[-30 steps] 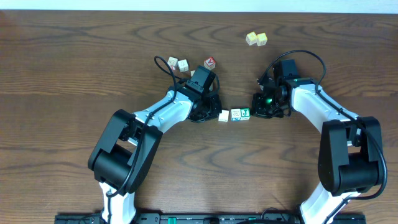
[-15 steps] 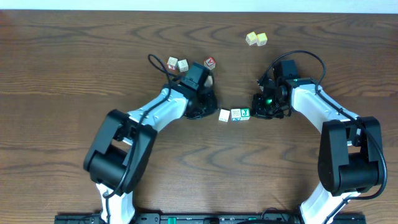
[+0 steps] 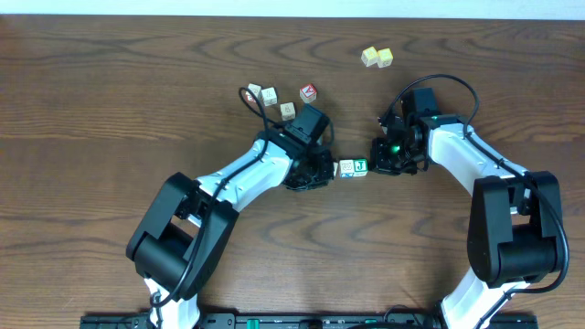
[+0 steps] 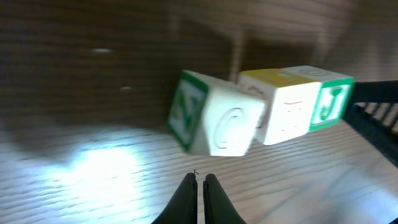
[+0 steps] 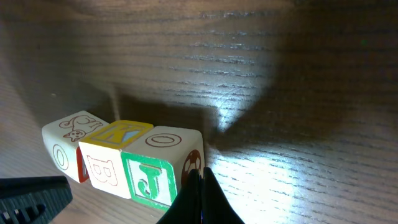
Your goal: Lift 3 blocks
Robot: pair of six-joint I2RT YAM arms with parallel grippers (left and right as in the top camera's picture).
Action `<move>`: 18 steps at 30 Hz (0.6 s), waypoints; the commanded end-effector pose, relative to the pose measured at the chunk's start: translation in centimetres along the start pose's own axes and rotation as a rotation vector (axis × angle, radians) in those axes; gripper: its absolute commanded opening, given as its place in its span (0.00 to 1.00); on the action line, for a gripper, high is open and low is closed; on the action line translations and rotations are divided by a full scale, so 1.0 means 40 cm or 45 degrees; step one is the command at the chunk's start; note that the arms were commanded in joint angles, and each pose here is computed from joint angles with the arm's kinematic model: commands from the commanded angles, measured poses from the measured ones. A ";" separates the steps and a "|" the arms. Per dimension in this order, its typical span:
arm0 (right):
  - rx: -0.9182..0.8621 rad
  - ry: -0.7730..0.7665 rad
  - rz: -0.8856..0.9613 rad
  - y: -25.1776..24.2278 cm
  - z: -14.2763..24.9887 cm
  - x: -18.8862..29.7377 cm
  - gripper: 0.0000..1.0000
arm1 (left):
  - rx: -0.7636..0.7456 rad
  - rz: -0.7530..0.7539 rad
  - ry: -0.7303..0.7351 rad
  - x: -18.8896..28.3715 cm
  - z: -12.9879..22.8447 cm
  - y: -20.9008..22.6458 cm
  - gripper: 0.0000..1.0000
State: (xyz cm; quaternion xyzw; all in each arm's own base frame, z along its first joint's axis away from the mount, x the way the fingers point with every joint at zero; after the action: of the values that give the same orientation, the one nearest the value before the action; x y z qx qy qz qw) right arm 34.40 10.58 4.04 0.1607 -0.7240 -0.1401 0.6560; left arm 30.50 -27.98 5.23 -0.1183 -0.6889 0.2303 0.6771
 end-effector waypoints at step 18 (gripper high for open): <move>-0.007 0.006 -0.011 0.009 0.003 0.001 0.01 | 0.040 0.004 -0.057 -0.008 -0.013 -0.009 0.07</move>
State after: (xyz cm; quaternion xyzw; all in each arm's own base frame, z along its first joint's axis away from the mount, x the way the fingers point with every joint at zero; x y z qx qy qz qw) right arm 34.33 10.57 4.03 0.1603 -0.7229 -0.1402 0.6573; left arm 31.38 -28.37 5.49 -0.1102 -0.6998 0.2487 0.6605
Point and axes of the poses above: each gripper's point midway between its finger pads, its own x axis back along the fingers, its own y axis along the line the jaws close on, z = x × y, the point moved 3 cm from there along x, back along the fingers, and after that the axes turned 4 degrees about x, right-handed, at the moved point
